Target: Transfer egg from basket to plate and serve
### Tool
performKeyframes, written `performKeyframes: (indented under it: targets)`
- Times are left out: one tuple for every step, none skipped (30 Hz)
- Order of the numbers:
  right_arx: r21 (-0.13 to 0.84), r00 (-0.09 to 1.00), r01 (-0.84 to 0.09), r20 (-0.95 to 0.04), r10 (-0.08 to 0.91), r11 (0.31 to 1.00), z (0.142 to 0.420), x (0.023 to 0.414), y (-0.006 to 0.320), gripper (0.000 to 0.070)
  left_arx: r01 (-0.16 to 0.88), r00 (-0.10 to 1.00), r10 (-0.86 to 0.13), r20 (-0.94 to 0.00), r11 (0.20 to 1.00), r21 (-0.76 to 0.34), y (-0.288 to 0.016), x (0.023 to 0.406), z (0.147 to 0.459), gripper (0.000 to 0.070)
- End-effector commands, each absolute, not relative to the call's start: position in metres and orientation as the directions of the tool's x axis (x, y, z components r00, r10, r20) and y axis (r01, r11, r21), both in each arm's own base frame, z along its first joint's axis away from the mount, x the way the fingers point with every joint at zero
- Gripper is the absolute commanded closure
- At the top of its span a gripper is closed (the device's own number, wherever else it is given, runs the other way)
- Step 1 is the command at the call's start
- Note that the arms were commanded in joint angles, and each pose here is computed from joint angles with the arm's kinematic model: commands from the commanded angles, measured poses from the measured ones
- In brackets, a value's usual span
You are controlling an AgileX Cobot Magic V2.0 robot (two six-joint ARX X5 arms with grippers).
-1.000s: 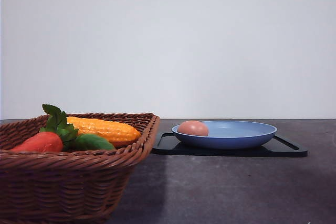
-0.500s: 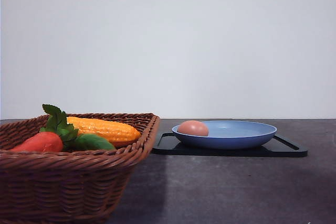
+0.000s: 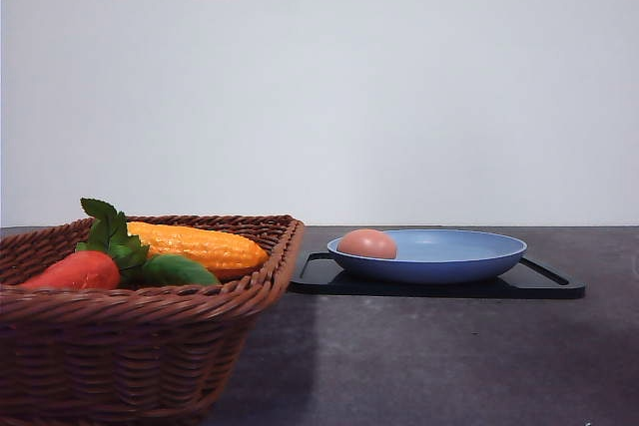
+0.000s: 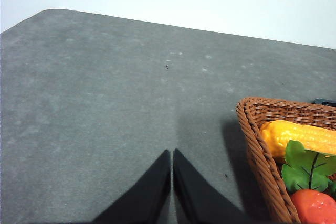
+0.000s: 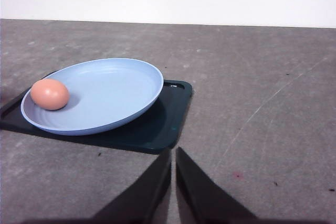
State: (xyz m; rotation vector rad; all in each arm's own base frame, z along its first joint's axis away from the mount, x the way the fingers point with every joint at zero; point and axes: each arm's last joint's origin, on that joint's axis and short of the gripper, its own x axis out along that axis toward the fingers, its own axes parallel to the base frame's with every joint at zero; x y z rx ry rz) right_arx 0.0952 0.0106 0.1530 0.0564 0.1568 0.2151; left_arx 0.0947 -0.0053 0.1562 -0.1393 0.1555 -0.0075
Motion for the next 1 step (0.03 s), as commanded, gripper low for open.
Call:
performKeyframes:
  targets:
    - [0.083,0.964,-0.208,-0.150,0.218,0.975,0.1511,0.0954,0.0106,0.0700,-0.011,0.983,-0.016,-0.183,0.990,-0.141,-0.0053,0.0958,0.1470,0.0700]
